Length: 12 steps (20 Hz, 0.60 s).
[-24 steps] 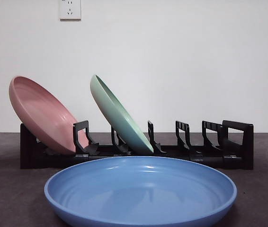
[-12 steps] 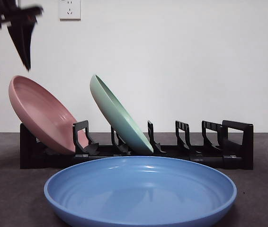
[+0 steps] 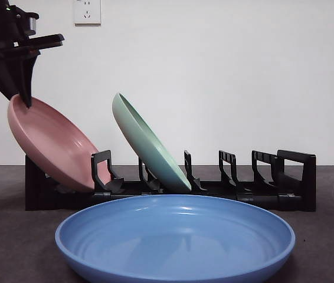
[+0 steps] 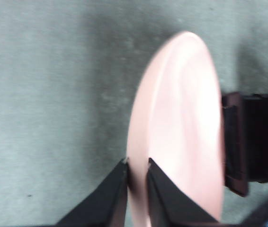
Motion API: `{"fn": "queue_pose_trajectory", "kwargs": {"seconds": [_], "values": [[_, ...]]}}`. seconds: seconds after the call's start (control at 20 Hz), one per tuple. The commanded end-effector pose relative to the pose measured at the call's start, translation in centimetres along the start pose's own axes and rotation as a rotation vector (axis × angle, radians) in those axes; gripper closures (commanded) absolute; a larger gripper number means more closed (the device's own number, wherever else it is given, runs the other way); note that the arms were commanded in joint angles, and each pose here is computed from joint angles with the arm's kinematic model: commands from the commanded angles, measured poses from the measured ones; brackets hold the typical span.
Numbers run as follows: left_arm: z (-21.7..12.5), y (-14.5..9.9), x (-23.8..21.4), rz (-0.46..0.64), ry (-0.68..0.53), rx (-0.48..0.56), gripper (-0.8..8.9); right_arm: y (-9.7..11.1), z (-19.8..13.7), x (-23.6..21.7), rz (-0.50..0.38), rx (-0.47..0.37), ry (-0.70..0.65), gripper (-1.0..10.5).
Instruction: Place the plate
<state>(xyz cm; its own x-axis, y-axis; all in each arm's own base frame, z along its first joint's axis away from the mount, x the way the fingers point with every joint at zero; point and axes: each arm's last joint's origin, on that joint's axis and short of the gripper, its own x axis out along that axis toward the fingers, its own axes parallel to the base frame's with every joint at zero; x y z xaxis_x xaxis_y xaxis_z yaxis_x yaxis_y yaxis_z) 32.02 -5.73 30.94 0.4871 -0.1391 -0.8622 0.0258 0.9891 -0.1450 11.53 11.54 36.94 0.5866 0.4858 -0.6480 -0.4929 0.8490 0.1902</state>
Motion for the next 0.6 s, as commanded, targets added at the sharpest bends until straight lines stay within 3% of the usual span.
{"fn": "queue_pose_trajectory", "kwargs": {"seconds": [0.05, 0.15, 0.4, 0.6], "values": [[0.7, -0.4, -0.4, -0.023, -0.023, 0.014, 7.96, 0.2, 0.4, -0.2, 0.006, 0.009, -0.015, 7.0], [1.0, -0.5, -1.1, -0.019, -0.033, 0.025, 7.96, 0.2, 0.4, -0.2, 0.006, 0.008, -0.014, 7.0], [1.8, -0.3, -4.4, 0.115, -0.049, 0.067, 7.96, 0.2, 0.4, -0.2, -0.007, 0.005, -0.017, 7.0], [1.1, 0.3, -7.9, 0.157, -0.056, 0.068, 7.96, -0.2, 0.3, -0.2, -0.132, -0.032, -0.037, 7.0]]}}
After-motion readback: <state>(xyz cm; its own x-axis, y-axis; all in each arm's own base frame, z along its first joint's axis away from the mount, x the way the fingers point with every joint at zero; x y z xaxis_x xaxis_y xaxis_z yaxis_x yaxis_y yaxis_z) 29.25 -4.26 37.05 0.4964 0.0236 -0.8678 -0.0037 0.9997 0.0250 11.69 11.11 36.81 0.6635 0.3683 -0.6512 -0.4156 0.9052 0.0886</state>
